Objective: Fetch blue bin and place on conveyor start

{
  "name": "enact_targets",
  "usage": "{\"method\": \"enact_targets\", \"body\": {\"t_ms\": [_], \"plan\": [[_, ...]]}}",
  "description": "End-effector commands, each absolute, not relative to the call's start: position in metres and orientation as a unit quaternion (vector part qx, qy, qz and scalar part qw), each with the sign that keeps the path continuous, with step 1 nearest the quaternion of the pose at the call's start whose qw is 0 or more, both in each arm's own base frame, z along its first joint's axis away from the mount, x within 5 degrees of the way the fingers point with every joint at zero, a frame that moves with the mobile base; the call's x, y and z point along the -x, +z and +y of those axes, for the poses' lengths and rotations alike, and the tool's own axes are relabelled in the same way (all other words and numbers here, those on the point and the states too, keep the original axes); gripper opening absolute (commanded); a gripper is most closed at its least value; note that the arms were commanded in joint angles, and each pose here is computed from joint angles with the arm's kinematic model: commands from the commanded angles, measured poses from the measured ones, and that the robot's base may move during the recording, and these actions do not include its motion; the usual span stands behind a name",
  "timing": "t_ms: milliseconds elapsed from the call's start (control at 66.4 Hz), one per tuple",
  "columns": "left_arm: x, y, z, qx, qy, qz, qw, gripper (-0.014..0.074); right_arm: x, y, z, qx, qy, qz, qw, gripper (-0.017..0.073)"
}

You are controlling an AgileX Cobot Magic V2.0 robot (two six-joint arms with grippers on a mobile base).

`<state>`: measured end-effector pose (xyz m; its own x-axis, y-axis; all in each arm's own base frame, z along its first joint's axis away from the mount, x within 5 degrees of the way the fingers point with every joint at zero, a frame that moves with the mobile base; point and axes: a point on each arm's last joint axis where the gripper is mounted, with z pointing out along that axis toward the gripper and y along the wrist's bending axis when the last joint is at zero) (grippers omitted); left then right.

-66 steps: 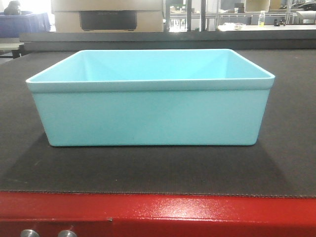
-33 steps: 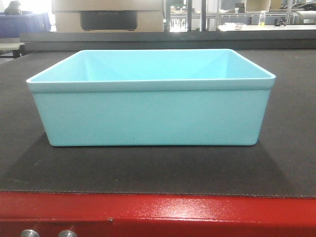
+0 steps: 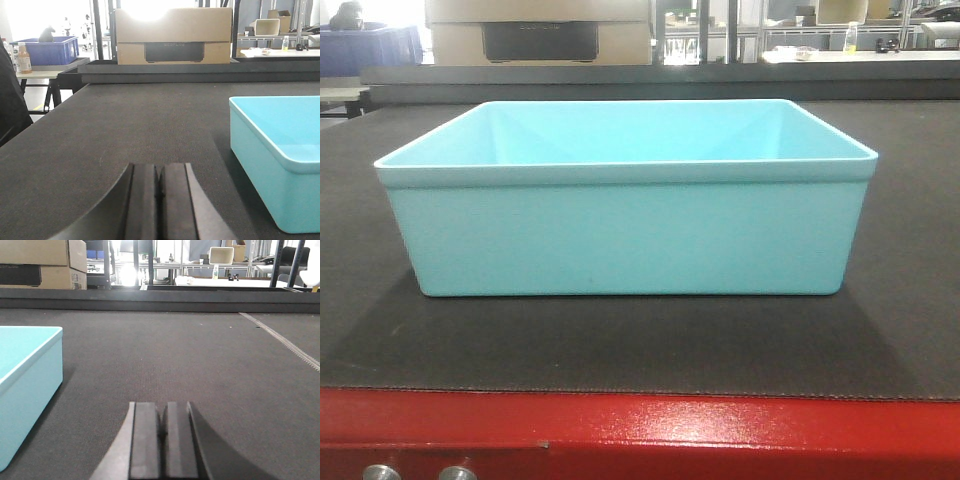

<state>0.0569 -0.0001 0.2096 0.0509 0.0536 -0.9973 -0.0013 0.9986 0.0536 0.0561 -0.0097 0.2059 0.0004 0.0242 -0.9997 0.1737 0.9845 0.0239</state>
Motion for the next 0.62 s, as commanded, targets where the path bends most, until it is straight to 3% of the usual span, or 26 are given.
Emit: {"method": "enact_targets", "body": {"t_ms": [0,602], "plan": [[-0.0562,0.2122,0.0,-0.016,0.018,0.679,0.733,-0.0111,-0.0556,0.2064,-0.01,-0.071,-0.056,0.699,0.709,-0.0162],[-0.0562,0.2122,0.0,-0.016,0.018,0.679,0.733,-0.0111,-0.0556,0.2064,-0.01,-0.071,-0.056,0.699,0.709,-0.0162]]}}
